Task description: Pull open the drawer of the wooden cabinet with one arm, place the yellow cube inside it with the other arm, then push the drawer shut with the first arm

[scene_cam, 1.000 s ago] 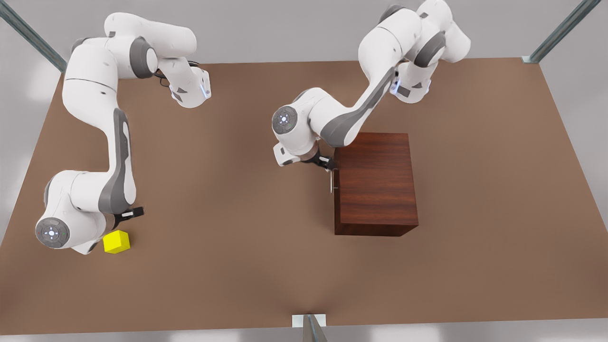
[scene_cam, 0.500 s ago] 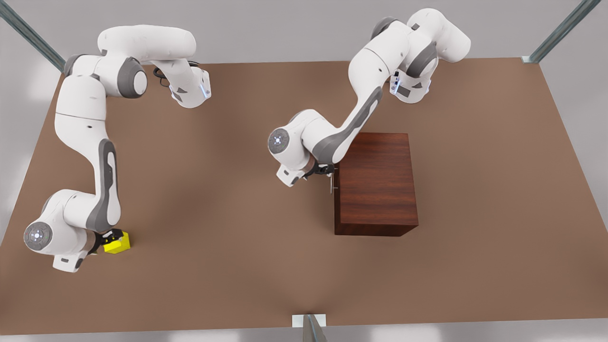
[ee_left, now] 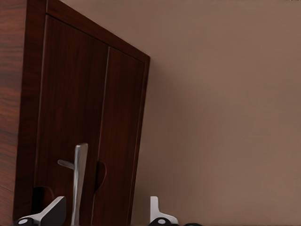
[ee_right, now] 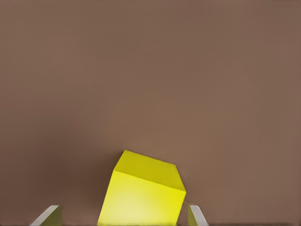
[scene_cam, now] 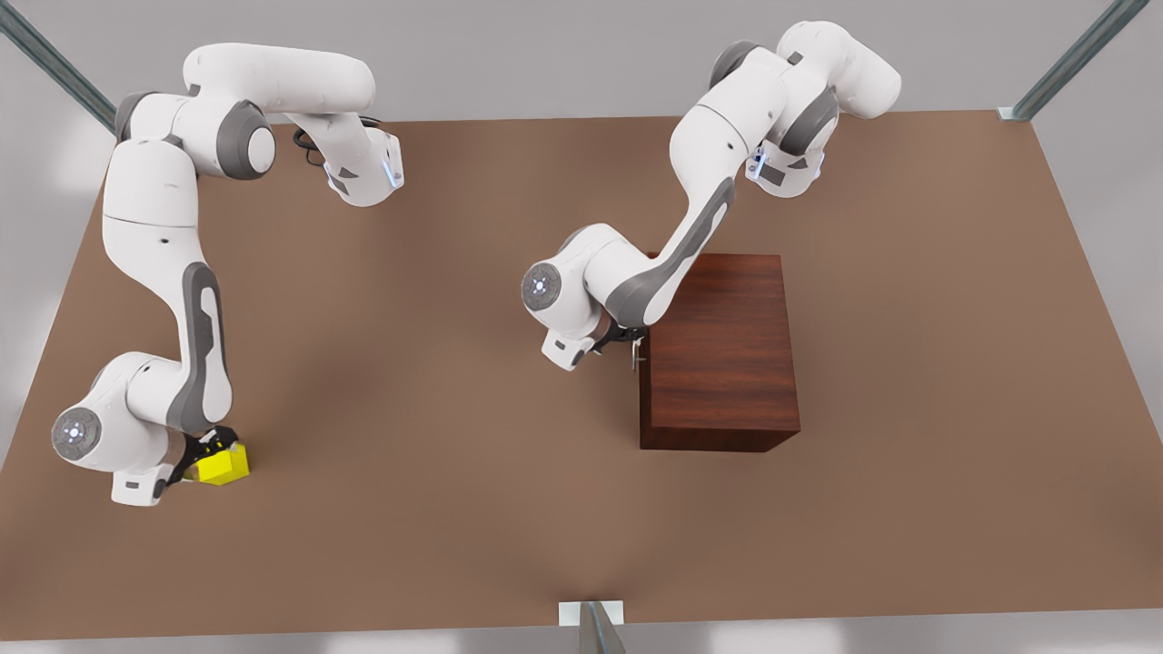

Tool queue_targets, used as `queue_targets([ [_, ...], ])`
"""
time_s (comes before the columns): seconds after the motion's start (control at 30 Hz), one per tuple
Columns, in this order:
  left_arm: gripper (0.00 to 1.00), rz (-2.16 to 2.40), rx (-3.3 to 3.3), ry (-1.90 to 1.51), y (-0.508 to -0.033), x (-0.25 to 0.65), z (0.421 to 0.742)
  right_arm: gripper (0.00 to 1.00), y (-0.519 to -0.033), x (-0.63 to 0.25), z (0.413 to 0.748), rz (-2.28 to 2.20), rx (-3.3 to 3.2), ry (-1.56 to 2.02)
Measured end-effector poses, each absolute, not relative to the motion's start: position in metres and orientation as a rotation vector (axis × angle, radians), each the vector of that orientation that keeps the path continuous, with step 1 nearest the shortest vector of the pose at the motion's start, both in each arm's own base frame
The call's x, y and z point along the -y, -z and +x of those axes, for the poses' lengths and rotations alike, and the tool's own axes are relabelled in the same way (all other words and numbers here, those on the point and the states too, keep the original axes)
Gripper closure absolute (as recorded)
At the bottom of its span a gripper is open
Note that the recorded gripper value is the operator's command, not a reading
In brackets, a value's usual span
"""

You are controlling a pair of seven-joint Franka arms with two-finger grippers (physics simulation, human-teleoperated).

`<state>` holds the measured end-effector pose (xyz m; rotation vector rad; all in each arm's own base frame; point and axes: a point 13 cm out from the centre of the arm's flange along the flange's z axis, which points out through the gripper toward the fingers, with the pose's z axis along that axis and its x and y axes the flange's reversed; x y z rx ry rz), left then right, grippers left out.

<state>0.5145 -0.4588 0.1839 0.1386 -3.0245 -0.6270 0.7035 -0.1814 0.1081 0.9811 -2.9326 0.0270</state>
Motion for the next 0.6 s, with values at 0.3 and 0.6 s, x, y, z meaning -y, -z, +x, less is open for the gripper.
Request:
queue_targets([
  [0.3,0.10,0.172,3.033,0.610,-0.173,0.463,0.517,0.00,-0.099,0.188,0.700,0.920,2.941,-0.029],
  [0.6,0.09,0.186,3.060,0.568,-0.178,0.480,0.514,0.00,-0.087,0.193,0.697,0.871,2.952,-0.022],
])
